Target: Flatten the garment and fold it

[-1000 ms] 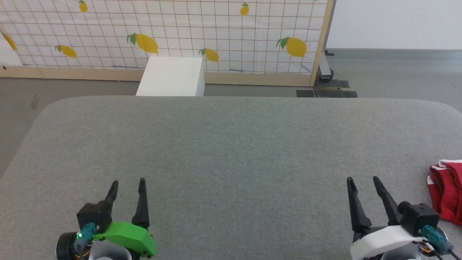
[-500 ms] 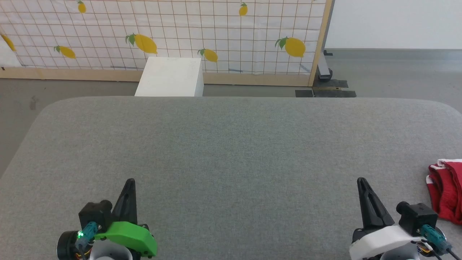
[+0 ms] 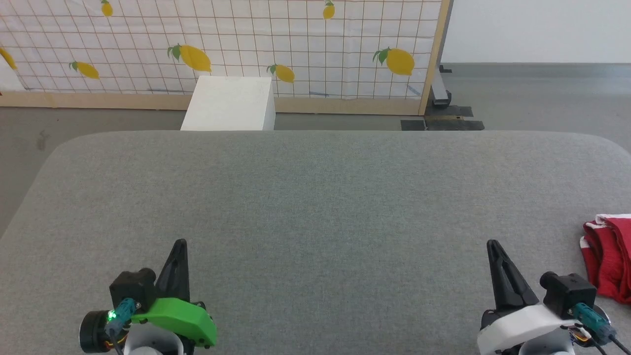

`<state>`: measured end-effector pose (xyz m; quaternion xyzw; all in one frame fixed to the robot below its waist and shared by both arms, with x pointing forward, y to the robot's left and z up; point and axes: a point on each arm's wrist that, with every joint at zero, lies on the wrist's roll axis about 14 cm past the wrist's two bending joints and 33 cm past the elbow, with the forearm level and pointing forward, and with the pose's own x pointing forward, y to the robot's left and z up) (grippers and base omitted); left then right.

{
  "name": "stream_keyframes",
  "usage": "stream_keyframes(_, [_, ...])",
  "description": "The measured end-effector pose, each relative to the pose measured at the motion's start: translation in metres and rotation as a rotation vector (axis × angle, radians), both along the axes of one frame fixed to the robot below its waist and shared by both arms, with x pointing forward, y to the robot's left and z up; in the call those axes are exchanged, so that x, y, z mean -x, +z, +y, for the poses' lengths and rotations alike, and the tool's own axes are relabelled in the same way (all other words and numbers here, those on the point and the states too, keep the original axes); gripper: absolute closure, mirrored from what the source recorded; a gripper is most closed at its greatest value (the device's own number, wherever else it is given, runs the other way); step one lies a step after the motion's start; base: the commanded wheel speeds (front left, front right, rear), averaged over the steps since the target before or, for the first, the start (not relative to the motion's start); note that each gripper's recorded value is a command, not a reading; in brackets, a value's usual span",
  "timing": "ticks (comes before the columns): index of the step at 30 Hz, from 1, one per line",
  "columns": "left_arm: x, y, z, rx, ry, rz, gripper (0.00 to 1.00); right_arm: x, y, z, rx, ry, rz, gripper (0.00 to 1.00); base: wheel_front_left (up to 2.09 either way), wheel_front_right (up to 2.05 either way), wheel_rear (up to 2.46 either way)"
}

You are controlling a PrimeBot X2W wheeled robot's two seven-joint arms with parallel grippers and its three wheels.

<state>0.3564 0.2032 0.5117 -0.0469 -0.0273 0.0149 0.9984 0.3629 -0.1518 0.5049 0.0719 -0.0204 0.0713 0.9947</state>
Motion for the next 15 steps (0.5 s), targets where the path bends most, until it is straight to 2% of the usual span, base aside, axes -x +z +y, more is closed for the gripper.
stream_keyframes(15, [-0.0041,0.0044,-0.0057,-0.023,-0.015,0.001,1.00,-0.0007,0.0019,-0.0005,0.028,0.002,0.007,1.00,0.00,0.00,0.00])
